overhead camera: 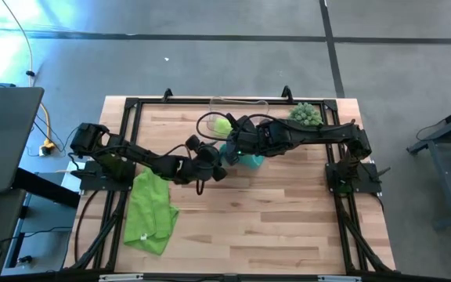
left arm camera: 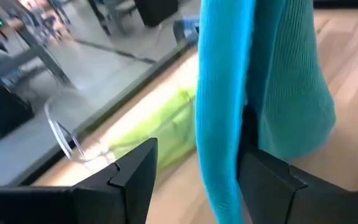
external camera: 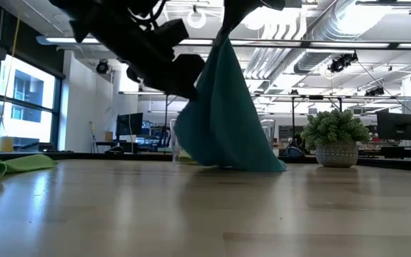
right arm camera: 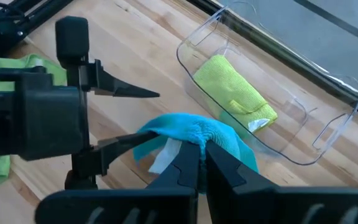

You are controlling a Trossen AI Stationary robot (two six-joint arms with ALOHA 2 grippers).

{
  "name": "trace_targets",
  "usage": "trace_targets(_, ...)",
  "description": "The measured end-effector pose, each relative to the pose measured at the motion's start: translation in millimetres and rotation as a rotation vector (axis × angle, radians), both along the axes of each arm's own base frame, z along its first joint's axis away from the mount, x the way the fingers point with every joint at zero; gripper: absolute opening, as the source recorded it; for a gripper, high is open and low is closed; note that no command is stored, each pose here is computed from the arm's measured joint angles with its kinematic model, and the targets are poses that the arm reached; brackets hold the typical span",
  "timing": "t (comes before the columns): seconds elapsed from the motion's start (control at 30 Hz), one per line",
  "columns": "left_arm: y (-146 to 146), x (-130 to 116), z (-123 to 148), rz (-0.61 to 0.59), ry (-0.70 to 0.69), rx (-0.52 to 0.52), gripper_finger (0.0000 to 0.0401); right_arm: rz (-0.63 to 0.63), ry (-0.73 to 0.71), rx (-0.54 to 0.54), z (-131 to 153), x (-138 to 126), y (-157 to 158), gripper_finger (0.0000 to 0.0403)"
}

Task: Roll microfiber towels into tight, uniform cylinder then place into a basket
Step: Fold the blue microfiber cloth

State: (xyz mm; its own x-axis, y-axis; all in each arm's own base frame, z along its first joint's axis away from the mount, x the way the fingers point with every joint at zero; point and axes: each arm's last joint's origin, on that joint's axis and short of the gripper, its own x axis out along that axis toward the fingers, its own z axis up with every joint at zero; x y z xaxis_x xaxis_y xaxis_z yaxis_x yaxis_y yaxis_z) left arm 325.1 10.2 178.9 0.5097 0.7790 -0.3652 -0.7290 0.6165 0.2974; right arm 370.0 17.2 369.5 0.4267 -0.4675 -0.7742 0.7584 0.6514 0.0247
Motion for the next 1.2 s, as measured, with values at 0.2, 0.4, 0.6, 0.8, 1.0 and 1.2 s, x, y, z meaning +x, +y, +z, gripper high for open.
trace_targets(0.2,0,-7,-12,0.005,-0.034,-0.099,0.0197,0.0,0.0,0.0,0,0,0,0.0)
trace_targets(0.4,6,-19,-28,0.096,-0.108,-0.185,0.0196,-0.003,-0.002,0.002,0,0,0,0.0)
trace_targets(0.6,10,-18,-47,0.103,-0.097,-0.247,0.0166,-0.004,-0.005,0.002,0,0,0,0.0)
trace_targets(0.8,9,-13,-58,0.082,-0.106,-0.27,0.0105,-0.001,-0.006,0.001,0,0,0,0.0)
trace_targets(1.0,7,-11,-60,0.039,-0.093,-0.297,0.0013,0.038,0.022,-0.021,0,0,0,0.0)
trace_targets(1.2,-8,-14,-37,-0.094,-0.073,-0.292,0.0006,0.233,0.141,-0.058,-1,-3,5,0.0)
